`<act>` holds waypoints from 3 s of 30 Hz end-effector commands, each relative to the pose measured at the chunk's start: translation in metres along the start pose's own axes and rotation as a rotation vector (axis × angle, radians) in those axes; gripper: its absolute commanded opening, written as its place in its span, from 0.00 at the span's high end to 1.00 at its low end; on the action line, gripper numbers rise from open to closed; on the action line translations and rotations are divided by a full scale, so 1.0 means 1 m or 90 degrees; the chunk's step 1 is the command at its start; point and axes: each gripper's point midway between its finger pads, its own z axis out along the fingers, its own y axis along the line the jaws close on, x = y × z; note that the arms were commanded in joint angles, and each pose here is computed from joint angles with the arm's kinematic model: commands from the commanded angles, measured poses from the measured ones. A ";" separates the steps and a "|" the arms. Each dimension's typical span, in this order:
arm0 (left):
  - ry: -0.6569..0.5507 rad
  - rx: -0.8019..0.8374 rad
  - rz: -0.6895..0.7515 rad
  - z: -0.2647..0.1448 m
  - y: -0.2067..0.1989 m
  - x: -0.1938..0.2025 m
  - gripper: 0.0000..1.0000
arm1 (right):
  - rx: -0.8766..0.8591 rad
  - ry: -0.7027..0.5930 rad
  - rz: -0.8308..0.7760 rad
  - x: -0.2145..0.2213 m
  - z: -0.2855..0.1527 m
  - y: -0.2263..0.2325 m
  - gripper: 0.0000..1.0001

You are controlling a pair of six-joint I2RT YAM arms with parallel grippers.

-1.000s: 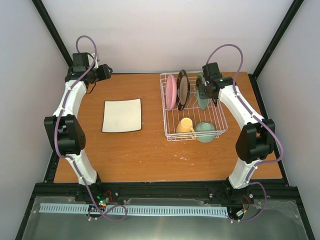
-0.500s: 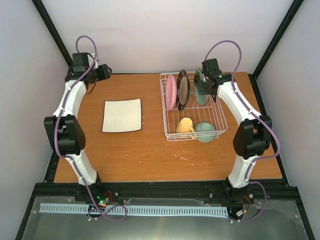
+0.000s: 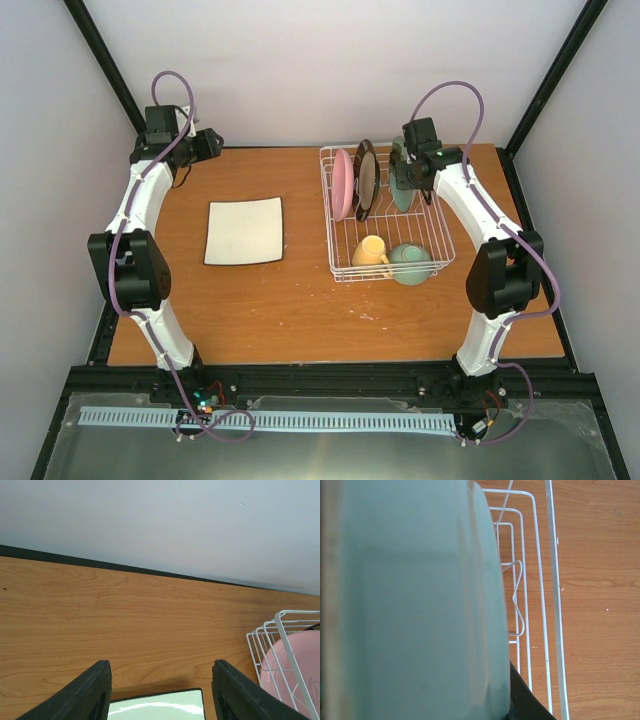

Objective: Load the mixed dishes into the dish rack

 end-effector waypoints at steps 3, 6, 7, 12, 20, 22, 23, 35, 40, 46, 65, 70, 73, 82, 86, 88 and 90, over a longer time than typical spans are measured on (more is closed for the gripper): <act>-0.038 0.009 0.025 -0.017 -0.012 -0.020 0.45 | 0.037 0.001 0.085 0.004 0.022 -0.009 0.97; -0.040 0.007 0.026 -0.018 -0.012 -0.021 0.45 | 0.035 0.015 0.092 0.007 0.028 -0.009 0.97; -0.040 0.006 0.026 -0.018 -0.011 -0.021 0.45 | 0.033 0.021 0.092 0.008 0.030 -0.008 0.97; -0.041 0.007 0.026 -0.017 -0.012 -0.022 0.46 | 0.030 0.048 0.087 0.018 0.041 -0.005 0.97; -0.037 0.010 0.024 -0.015 -0.012 -0.021 0.46 | 0.017 0.105 0.072 0.037 0.054 0.001 0.81; -0.033 0.009 0.025 -0.014 -0.011 -0.020 0.46 | 0.020 0.105 0.072 0.038 0.054 0.000 0.62; -0.029 0.009 0.026 -0.013 -0.011 -0.019 0.45 | 0.022 0.103 0.073 0.037 0.053 -0.001 0.53; 0.030 0.066 -0.079 -0.010 0.023 0.029 0.45 | 0.021 0.007 0.098 0.011 0.019 -0.011 0.30; 0.088 0.081 -0.169 -0.007 0.059 0.080 0.48 | 0.054 -0.065 0.129 -0.010 -0.016 -0.030 0.30; 0.207 0.045 -0.183 0.011 0.082 0.131 0.53 | 0.091 -0.175 0.168 -0.038 -0.070 -0.053 0.29; 0.290 0.039 -0.206 0.044 0.126 0.191 0.54 | 0.051 -0.203 0.181 -0.058 -0.080 -0.065 0.30; 0.290 0.071 -0.197 0.059 0.128 0.196 0.54 | 0.045 -0.200 0.180 -0.059 -0.079 -0.066 0.30; 0.286 0.082 -0.192 0.068 0.132 0.199 0.54 | 0.039 -0.197 0.179 -0.060 -0.077 -0.065 0.30; 0.298 0.138 -0.210 0.090 0.138 0.215 0.79 | 0.035 -0.186 0.171 -0.065 -0.073 -0.063 0.31; 0.306 0.162 -0.221 0.096 0.140 0.225 0.98 | 0.028 -0.175 0.165 -0.066 -0.066 -0.059 0.31; 0.309 0.181 -0.230 0.096 0.137 0.229 0.99 | 0.025 -0.174 0.163 -0.067 -0.065 -0.058 0.32; 0.307 0.194 -0.234 0.095 0.135 0.228 0.99 | 0.019 -0.174 0.161 -0.068 -0.064 -0.056 0.32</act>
